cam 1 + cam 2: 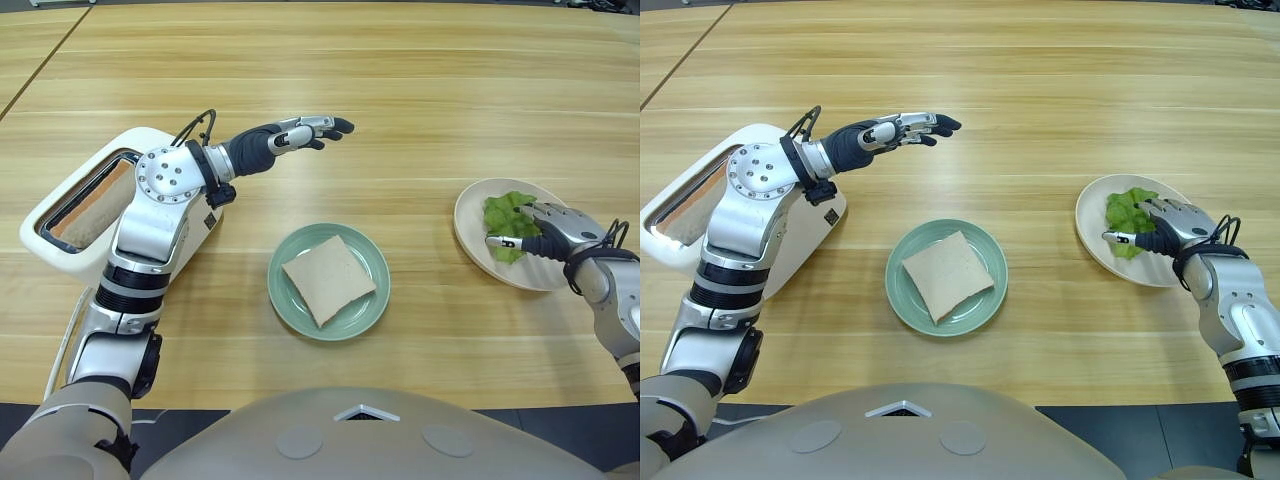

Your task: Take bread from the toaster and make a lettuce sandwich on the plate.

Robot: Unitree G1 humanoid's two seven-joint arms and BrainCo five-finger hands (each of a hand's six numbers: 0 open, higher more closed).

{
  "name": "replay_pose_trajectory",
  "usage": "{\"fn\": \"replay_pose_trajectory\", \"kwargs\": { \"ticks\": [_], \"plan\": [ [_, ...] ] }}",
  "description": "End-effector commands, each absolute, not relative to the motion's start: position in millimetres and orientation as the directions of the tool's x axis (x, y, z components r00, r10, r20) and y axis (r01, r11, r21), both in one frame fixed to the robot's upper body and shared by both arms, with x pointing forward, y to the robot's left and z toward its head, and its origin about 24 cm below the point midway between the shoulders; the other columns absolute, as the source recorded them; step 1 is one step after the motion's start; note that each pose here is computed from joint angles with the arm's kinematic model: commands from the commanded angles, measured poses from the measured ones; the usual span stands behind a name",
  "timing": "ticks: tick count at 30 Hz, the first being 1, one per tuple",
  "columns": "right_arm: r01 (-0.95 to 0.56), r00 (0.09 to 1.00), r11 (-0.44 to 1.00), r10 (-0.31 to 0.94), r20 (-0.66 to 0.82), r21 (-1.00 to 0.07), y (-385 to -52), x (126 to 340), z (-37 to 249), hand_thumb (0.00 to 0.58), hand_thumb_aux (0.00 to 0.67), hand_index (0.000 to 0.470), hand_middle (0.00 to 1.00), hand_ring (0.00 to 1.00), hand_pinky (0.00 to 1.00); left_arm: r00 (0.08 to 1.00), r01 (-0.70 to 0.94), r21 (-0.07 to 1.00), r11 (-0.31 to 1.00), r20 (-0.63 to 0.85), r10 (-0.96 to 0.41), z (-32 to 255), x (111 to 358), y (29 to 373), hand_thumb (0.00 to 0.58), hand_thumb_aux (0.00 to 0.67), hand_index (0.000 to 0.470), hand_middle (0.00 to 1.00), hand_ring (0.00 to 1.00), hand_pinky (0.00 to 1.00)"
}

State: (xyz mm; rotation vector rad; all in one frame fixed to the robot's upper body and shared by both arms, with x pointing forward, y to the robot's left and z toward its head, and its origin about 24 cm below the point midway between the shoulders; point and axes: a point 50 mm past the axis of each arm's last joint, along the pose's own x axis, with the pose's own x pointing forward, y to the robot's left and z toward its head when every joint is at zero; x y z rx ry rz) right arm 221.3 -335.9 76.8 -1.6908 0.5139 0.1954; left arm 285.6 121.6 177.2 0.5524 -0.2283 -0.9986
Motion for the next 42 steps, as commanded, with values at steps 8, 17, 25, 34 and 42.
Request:
{"fn": "replay_pose_trajectory", "kwargs": {
  "ticks": [8,17,25,34,42],
  "plan": [
    [-0.511,0.848,-0.086,-0.216,-0.485,-0.855,-337,216,65,0.566,0.568,0.398,0.00,0.00,0.00,0.511,0.743,0.540,0.396,-0.074,-0.856,177,282,122,0.000,0.000,0.000,0.00,0.00,0.00],
    [-0.446,0.889,-0.110,-0.168,-0.425,-0.888,-327,221,73,0.580,0.670,0.470,0.00,0.00,0.00,0.511,0.742,0.538,0.399,-0.070,-0.857,177,282,121,0.000,0.000,0.000,0.00,0.00,0.00],
    [-0.010,0.991,-0.046,0.132,-0.016,-0.999,-273,244,133,0.580,0.670,0.470,0.00,0.00,0.00,0.524,0.735,0.537,0.414,-0.061,-0.850,177,285,124,0.000,0.000,0.000,0.00,0.00,0.00],
    [-0.177,0.765,-0.059,0.619,-0.175,-0.982,-138,240,71,0.580,0.670,0.470,0.00,0.00,0.00,0.532,0.727,0.536,0.429,-0.045,-0.846,178,288,125,0.000,0.000,0.000,0.00,0.00,0.00],
    [-0.177,0.649,-0.113,0.733,-0.203,-0.978,-95,225,47,0.580,0.670,0.470,0.00,0.00,0.00,0.536,0.728,0.526,0.439,-0.037,-0.844,176,290,124,0.000,0.000,0.000,0.00,0.00,0.00]
  ]
}}
